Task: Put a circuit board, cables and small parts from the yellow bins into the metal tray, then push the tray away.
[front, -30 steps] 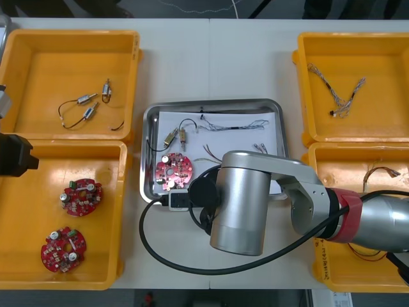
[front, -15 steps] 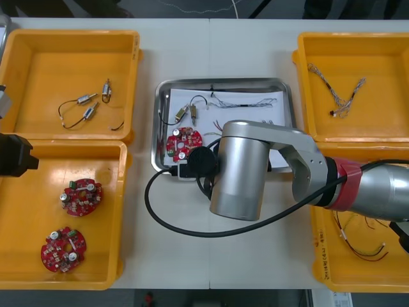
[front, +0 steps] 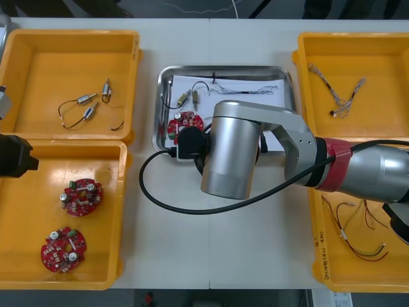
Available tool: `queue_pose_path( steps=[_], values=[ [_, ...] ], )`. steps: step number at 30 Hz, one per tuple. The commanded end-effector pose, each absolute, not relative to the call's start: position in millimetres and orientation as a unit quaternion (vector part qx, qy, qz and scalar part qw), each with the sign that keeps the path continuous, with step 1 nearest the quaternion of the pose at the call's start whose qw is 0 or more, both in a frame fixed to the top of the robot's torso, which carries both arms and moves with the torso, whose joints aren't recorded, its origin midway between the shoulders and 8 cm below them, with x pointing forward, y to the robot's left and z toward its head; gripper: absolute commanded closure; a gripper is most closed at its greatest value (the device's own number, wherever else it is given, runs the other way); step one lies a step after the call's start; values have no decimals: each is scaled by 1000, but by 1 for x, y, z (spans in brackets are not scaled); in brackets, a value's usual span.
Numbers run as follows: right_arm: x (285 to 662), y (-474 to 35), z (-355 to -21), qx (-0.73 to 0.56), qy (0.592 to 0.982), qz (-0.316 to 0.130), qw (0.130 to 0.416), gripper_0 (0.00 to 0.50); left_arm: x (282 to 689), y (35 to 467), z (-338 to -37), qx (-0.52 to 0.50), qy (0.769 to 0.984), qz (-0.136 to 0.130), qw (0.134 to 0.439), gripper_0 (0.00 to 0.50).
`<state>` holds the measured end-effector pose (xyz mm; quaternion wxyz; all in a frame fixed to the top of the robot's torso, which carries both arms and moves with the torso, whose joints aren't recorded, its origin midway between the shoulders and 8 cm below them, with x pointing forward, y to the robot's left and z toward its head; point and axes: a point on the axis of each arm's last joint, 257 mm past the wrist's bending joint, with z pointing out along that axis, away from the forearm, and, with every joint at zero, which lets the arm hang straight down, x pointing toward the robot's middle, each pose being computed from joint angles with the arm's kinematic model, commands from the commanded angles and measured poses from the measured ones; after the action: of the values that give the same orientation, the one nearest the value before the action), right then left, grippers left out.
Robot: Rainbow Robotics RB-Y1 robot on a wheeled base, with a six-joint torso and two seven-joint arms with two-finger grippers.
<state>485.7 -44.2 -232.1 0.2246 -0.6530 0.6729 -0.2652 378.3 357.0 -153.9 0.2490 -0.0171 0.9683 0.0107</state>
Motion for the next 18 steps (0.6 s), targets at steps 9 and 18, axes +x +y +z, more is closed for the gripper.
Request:
queue_pose_path(
  steps=[9, 18],
  values=[
    [500, 3, -203, -674, 635, -280, 254, 500, 374, 381, -145, 4, 967, 48, 251, 0],
    [523, 2, -189, -666, 631, -296, 267, 500, 374, 381, -145, 4, 967, 48, 251, 0]
  ],
)
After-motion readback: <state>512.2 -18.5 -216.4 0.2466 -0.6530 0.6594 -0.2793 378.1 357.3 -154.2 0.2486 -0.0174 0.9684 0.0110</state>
